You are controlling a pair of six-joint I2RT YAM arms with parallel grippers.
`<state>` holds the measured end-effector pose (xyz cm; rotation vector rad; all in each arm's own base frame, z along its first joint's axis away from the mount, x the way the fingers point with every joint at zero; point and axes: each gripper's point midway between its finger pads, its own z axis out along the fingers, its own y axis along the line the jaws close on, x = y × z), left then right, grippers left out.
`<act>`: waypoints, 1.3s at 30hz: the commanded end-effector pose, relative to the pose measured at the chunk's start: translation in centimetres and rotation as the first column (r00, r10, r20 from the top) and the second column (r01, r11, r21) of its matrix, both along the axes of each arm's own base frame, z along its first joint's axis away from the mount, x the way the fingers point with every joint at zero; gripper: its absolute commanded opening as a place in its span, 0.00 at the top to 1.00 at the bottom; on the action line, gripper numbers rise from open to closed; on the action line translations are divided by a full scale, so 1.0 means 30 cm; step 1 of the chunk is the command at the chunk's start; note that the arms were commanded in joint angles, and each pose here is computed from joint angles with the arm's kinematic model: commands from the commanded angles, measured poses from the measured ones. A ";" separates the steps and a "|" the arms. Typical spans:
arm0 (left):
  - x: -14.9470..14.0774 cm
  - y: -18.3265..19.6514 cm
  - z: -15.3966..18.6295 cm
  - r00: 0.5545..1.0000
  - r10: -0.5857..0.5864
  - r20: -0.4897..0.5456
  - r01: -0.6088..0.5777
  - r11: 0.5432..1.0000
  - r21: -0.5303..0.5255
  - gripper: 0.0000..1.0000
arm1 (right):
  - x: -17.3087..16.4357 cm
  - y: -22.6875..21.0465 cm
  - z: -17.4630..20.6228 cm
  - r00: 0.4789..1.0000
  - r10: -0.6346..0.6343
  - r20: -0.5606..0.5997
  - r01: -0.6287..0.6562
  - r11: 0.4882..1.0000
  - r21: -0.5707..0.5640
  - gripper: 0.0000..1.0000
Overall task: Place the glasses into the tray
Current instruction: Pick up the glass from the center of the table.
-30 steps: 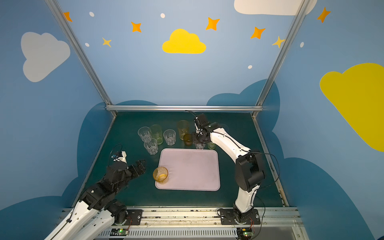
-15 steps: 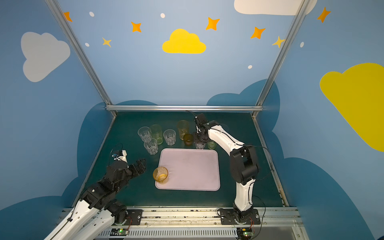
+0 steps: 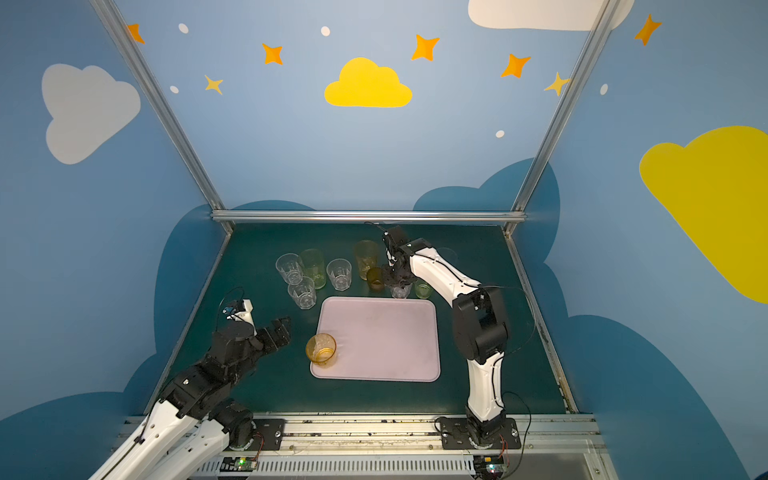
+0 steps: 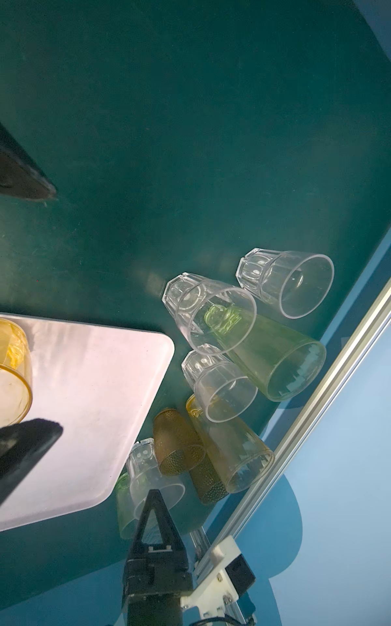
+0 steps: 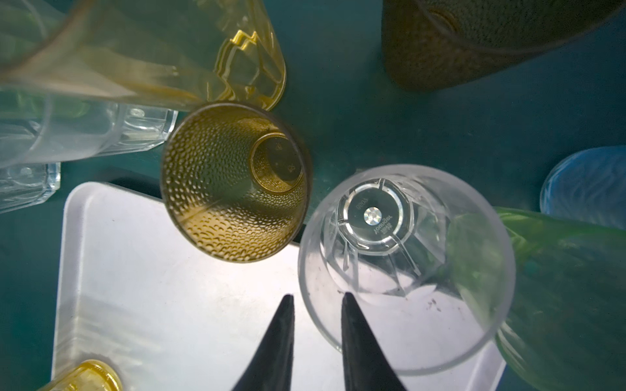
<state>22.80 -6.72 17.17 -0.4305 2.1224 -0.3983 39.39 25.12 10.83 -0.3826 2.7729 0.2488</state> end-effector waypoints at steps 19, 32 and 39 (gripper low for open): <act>-0.013 0.033 0.012 0.999 0.036 0.035 -0.036 0.999 -0.007 0.00 | -0.013 0.007 -0.041 0.998 0.056 -0.013 -0.057 0.992 -0.110 0.90; -0.019 0.046 0.006 0.998 0.054 0.035 -0.054 0.999 -0.005 0.00 | 0.000 0.014 -0.046 0.998 0.065 -0.006 -0.065 0.986 -0.153 0.98; -0.018 0.048 0.005 0.998 0.057 0.035 -0.057 0.998 -0.004 0.00 | 0.001 0.038 0.007 0.996 0.079 0.030 -0.074 0.986 -0.151 1.00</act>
